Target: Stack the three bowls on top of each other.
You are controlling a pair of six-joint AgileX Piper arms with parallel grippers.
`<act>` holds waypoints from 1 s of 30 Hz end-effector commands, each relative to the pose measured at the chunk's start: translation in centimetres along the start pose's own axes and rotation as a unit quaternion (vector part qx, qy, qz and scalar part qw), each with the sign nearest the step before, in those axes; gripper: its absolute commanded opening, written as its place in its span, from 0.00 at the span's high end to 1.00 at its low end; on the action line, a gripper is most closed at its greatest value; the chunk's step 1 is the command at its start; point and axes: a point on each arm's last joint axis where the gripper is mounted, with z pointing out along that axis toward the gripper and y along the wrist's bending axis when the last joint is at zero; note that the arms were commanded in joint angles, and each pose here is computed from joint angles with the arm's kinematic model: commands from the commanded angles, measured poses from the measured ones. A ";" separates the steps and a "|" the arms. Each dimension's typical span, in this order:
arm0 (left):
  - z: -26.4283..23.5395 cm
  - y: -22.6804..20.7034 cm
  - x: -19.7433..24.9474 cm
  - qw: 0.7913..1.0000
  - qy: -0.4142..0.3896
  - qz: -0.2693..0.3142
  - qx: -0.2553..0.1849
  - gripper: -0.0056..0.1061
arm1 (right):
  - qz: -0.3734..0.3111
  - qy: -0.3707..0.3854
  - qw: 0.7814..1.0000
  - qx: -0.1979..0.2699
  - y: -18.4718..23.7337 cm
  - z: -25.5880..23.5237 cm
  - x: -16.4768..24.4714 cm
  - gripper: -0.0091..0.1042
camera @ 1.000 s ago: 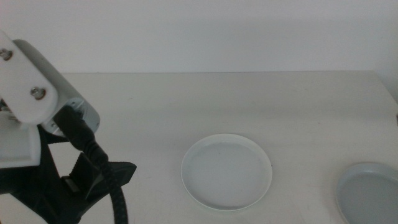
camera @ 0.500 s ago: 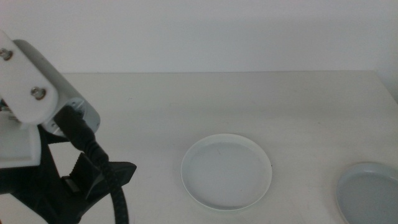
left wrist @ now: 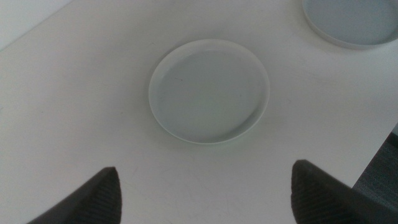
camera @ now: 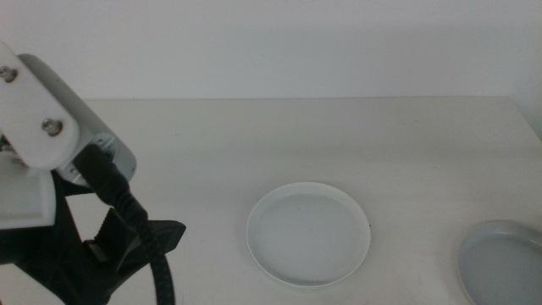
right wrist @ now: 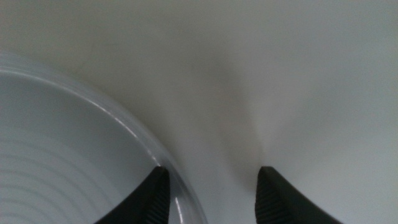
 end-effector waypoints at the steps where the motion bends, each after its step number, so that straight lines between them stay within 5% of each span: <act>1: -0.7 0.0 -1.2 0.999 -0.047 -0.004 -0.003 0.01 | 0.000 -0.022 1.000 0.009 -0.3 -0.9 -0.4 0.61; 5: -0.7 0.0 -1.2 0.999 -0.047 -0.004 -0.003 0.01 | -0.001 -0.012 1.000 0.006 -0.4 -0.4 -0.4 0.68; 10: -0.7 0.0 -1.2 0.999 -0.047 -0.004 -0.003 0.01 | 0.000 0.003 1.000 -0.002 -0.2 -0.4 -0.1 0.93; 20: -0.7 0.0 -1.2 0.999 -0.047 -0.004 -0.003 0.01 | 0.050 -0.059 0.996 -0.041 1.6 -7.1 -1.0 0.93; 30: -0.7 0.0 -1.2 0.999 -0.047 -0.004 -0.003 0.01 | -0.005 -0.127 0.987 -0.103 10.1 -16.9 -4.7 0.93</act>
